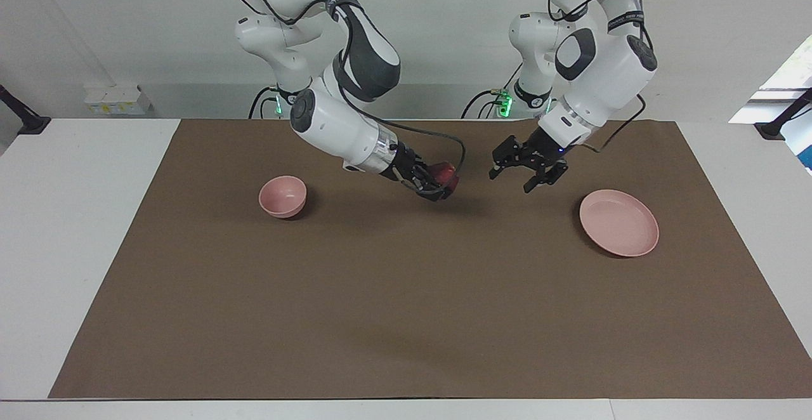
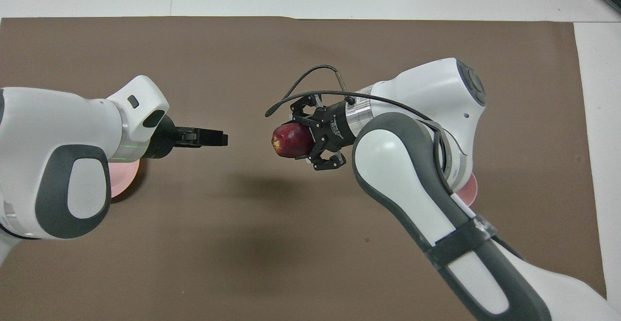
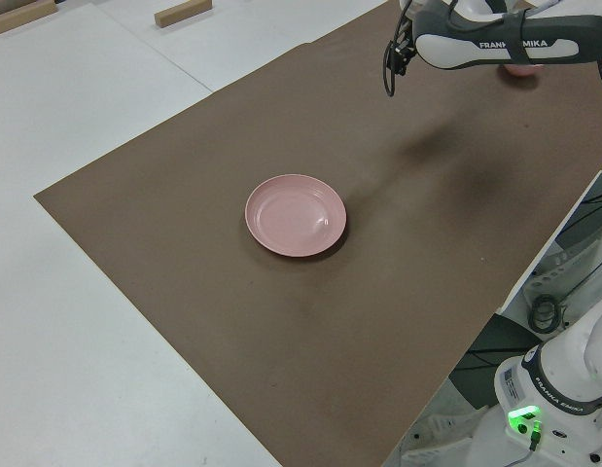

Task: Move apple from plate to bowl
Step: 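Open the left gripper and pull back while the right gripper holds the apple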

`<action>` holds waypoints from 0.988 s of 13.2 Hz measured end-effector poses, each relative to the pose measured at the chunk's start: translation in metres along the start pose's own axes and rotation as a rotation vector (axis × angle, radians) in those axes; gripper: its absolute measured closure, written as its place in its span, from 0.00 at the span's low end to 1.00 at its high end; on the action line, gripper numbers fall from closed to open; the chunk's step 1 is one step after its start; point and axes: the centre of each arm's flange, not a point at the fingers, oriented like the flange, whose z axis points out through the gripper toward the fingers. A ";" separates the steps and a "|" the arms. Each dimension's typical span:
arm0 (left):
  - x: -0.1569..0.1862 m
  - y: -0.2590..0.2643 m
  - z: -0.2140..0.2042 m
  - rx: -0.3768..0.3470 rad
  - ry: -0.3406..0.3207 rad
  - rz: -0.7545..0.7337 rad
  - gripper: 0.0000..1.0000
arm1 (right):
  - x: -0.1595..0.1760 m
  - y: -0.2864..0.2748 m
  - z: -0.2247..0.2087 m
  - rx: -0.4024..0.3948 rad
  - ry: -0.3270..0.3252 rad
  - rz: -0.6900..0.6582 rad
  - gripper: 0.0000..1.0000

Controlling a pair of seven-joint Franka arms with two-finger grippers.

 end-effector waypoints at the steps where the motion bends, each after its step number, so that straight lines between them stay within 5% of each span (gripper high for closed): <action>1: 0.005 -0.008 -0.002 0.041 -0.003 0.016 0.00 | -0.005 0.002 -0.010 -0.020 0.040 -0.058 0.33; 6: 0.027 -0.025 -0.029 0.240 -0.058 0.115 0.00 | -0.012 0.016 -0.033 -0.192 0.240 -0.402 0.33; 13: 0.038 -0.029 -0.101 0.352 -0.085 0.125 0.00 | 0.041 0.036 -0.100 -0.436 0.372 -0.821 0.33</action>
